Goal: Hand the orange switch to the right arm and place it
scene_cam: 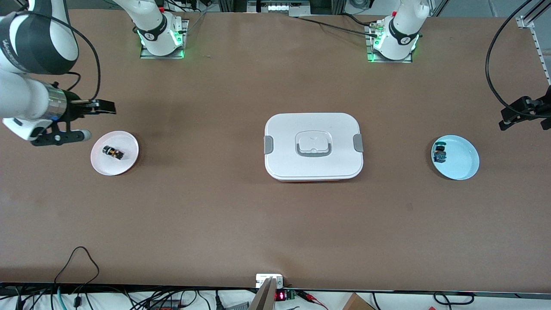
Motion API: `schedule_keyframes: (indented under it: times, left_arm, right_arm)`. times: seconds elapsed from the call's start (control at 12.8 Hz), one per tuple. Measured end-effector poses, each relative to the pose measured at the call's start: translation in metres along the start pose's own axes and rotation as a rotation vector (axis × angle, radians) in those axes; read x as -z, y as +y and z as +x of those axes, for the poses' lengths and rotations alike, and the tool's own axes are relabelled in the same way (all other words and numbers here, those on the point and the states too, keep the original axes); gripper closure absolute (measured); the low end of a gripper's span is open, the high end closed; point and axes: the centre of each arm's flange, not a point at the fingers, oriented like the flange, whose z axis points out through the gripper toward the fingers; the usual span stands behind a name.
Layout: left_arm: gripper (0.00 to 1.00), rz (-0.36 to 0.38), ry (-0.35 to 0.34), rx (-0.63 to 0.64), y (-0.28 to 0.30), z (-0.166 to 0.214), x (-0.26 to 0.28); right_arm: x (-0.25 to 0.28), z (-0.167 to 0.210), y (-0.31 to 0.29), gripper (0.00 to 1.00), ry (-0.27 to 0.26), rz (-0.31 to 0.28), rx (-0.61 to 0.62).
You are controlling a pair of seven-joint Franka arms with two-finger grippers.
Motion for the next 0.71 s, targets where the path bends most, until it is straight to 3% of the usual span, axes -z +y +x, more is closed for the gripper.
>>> schedule_keyframes:
  times: [0.16, 0.39, 0.55, 0.71]
  left_arm:
    - [0.00, 0.000, 0.000, 0.000, 0.000, 0.000, 0.000]
    - [0.00, 0.000, -0.001, 0.000, 0.000, 0.000, 0.000]
    - [0.00, 0.000, -0.002, 0.000, 0.000, 0.000, 0.000]
    - [0.00, 0.000, -0.003, 0.001, 0.000, 0.000, -0.001]
  right_arm:
    - [0.021, 0.002, 0.012, 0.00, 0.067, -0.064, -0.012]
    - [0.053, -0.003, 0.015, 0.00, 0.145, -0.057, -0.020]
    - [0.071, -0.017, 0.023, 0.00, 0.190, 0.039, -0.047]
    - [0.071, -0.032, 0.050, 0.00, 0.193, 0.111, -0.099]
